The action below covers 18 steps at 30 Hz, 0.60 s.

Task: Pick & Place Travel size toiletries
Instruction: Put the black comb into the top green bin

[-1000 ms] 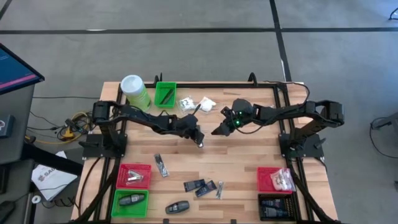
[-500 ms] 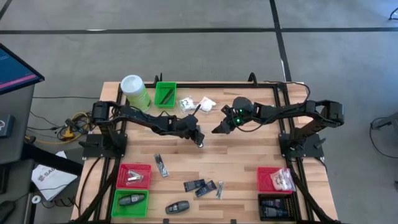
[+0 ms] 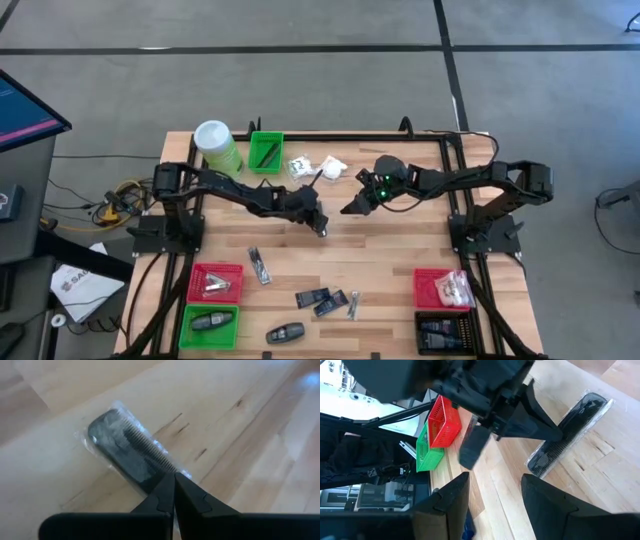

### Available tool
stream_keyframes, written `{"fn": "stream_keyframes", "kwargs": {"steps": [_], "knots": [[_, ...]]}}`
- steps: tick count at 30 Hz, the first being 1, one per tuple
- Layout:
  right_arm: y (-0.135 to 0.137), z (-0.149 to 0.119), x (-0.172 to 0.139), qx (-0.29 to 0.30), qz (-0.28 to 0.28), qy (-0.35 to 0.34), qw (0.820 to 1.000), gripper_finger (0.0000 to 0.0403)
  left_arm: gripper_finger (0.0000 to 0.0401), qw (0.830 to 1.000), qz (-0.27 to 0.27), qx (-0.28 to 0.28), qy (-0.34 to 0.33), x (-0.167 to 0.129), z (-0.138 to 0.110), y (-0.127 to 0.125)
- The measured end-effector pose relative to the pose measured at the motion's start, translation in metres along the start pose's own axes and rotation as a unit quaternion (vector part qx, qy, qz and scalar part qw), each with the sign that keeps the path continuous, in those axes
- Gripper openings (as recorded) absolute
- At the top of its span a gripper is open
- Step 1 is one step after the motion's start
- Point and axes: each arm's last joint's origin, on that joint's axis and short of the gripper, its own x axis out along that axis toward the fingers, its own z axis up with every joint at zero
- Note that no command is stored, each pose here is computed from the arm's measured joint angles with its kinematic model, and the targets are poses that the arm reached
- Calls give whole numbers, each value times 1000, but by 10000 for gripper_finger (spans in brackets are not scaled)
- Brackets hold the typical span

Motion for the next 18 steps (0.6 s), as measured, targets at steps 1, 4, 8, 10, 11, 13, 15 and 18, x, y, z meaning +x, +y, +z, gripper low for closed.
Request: {"fn": "stream_keyframes", "kwargs": {"steps": [1,4,8,10,11,13,15,18], "knots": [[0,0,0,0,0,0,1000,172,1,1000,1,-1,3,2,-1,1],[0,0,0,0,0,0,1000,173,1,1000,0,2,0,1,-3,-2],[0,0,0,1,0,1,1000,171,1,1000,-7,4,-29,-10,1,-10],[1,-1,0,1,2,3,1000,171,1,1000,-8,4,-30,-11,1,-11],[1,-1,1,1,2,3,1000,171,1,1000,-2,5,-24,-10,0,-9],[1,-2,1,0,3,5,1000,172,1,1000,0,5,-23,-10,-1,-9],[1,-2,1,0,3,5,1000,173,1,1000,2,5,-22,-10,-1,-9],[2,-2,1,0,4,6,1000,175,1,1000,17,7,-18,-12,-1,-7]]}}
